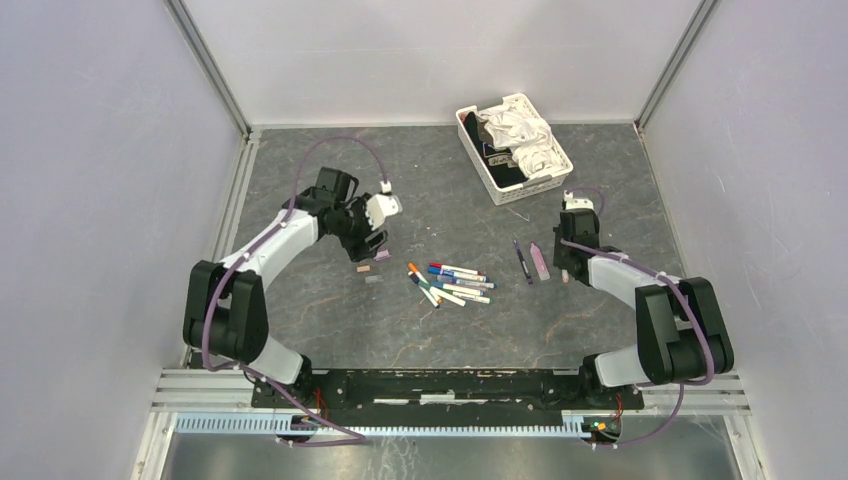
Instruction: Open the pen caps
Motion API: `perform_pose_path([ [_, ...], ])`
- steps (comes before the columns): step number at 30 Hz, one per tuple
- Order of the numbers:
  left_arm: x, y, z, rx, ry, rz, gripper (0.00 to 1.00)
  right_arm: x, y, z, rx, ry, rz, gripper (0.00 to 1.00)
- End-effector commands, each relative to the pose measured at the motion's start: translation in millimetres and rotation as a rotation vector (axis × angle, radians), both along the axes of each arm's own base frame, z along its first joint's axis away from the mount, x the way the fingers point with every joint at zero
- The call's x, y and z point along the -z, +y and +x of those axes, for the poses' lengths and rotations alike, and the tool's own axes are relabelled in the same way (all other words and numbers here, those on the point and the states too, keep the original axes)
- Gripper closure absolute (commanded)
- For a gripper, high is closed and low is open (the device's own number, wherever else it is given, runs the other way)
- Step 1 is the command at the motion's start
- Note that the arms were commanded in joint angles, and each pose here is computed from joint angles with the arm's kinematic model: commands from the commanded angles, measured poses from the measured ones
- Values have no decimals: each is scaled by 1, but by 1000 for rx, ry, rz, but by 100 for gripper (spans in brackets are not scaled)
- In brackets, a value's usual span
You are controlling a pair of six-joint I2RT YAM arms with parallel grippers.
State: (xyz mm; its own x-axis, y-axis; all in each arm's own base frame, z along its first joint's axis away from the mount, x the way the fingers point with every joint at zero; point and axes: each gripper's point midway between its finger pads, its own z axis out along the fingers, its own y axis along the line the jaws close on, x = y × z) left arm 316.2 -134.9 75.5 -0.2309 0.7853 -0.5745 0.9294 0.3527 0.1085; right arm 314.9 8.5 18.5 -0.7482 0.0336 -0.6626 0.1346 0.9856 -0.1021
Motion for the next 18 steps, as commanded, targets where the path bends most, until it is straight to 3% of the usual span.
perform_pose_path([
  [1, -56, 4, 23, -190, -50, -22, 22, -14, 1, 17, 5, -43, 5, 78],
  [6, -87, 18, 39, -316, -118, -6, 18, -21, 5, 19, -10, -58, 21, 72],
  [8, -102, 24, 44, -365, -169, -13, 3, -28, 7, 22, -17, -76, 33, 69],
  [9, -110, 31, 48, -407, -207, -3, 1, -32, 8, 24, -21, -86, 37, 65],
  [14, -128, 82, 72, -635, -367, 20, 0, -65, 24, 34, -76, -165, 66, 49],
  [18, -124, 84, 72, -619, -243, -13, 0, -92, 69, 35, -241, -236, 96, 47],
])
